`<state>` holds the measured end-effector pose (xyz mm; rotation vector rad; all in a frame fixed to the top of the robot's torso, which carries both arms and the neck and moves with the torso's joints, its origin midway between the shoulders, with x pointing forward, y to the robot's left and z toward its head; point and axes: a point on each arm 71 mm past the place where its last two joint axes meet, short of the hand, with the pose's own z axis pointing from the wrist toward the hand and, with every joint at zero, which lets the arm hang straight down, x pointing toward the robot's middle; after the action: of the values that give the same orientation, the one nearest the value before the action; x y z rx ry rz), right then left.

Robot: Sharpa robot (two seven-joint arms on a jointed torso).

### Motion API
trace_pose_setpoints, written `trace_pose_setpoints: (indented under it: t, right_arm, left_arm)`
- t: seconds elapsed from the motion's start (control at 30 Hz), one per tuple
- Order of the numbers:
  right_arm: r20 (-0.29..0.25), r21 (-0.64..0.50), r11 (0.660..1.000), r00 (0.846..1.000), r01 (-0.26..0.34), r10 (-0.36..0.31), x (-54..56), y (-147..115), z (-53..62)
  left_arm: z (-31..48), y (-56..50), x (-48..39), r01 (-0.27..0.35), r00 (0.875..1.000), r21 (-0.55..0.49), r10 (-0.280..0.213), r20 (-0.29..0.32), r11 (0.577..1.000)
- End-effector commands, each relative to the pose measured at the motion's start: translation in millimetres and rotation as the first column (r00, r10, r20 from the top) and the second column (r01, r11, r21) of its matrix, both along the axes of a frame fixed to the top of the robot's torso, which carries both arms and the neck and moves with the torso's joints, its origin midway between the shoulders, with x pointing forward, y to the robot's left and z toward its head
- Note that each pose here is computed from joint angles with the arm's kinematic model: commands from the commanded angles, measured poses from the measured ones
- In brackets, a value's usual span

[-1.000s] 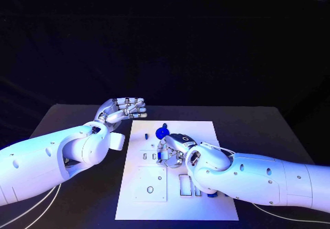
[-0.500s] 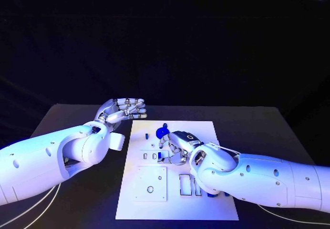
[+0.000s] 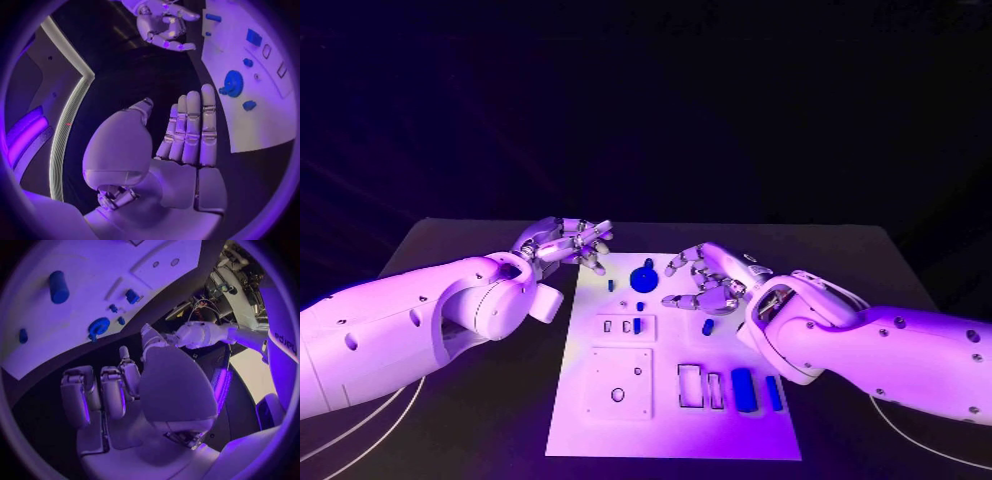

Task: Assemble the parts on the task board

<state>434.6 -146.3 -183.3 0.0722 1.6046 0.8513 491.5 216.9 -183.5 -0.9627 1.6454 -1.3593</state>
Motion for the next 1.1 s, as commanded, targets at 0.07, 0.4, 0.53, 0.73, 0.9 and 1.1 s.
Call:
trace_pose_setpoints:
  t: [0.07, 0.4, 0.53, 0.73, 0.9, 1.1]
  right_arm:
    - [-0.094, 0.097, 0.995, 0.995, 0.033, -0.024, 4.9, -19.1, 8.0]
    - [-0.124, 0.113, 0.983, 0.984, 0.146, -0.131, 21.0, -57.1, 20.9]
    - [-0.129, 0.110, 0.979, 0.979, 0.171, -0.157, 25.7, -64.6, 22.0]
    - [-0.138, 0.098, 0.975, 0.973, 0.201, -0.187, 30.8, -71.6, 21.9]
    - [-0.141, 0.090, 0.972, 0.969, 0.215, -0.202, 33.1, -74.6, 21.7]
    - [-0.140, 0.086, 0.971, 0.967, 0.224, -0.211, 35.3, -76.0, 21.9]
  left_arm:
    - [-12.1, -8.7, -4.2, 0.198, 0.977, 0.292, -0.164, -0.138, 0.936]
    - [-17.8, -21.6, -1.7, 0.369, 0.926, 0.588, -0.228, -0.301, 0.720]
    - [-18.0, -29.0, 1.2, 0.408, 0.912, 0.661, -0.242, -0.333, 0.629]
    - [-18.3, -43.6, 8.8, 0.423, 0.906, 0.736, -0.251, -0.340, 0.529]
    - [-18.3, -53.6, 14.5, 0.429, 0.903, 0.756, -0.257, -0.344, 0.494]
    - [-18.0, -62.8, 17.4, 0.439, 0.897, 0.763, -0.267, -0.351, 0.474]
